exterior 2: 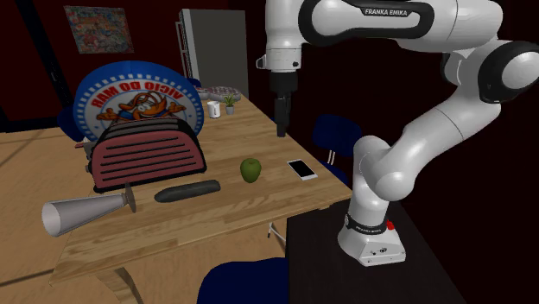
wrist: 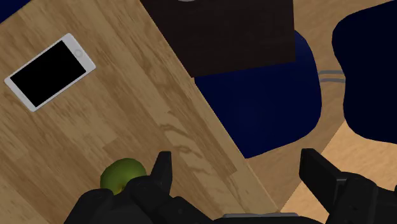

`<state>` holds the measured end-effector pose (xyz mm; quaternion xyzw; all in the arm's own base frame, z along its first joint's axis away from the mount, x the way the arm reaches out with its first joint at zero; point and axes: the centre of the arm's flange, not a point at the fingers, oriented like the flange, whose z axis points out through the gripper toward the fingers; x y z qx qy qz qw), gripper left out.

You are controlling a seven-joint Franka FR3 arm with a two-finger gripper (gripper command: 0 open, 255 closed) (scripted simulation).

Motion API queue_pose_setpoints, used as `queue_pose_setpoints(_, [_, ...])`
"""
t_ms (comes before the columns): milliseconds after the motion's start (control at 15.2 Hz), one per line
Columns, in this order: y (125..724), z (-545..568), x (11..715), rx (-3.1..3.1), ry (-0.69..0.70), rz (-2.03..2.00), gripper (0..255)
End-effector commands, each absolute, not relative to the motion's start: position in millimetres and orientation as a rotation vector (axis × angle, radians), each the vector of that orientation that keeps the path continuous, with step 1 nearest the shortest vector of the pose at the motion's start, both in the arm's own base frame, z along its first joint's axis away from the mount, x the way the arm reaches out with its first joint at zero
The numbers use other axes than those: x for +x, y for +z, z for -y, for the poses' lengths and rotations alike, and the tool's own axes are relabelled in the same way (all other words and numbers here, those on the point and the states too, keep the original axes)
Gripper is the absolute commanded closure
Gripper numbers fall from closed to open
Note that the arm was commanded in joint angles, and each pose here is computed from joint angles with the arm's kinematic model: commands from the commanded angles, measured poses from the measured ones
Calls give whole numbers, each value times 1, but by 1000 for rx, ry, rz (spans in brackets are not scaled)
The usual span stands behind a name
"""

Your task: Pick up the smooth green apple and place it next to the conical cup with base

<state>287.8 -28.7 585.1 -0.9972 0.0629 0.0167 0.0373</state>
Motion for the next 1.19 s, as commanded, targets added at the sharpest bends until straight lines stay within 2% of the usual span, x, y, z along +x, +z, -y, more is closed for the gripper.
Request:
queue_pose_setpoints(0, [585, 29, 288, -3060, 51, -193, 0])
queue_pose_setpoints(1122, [426, 135, 363, -3058, -142, 891, 0])
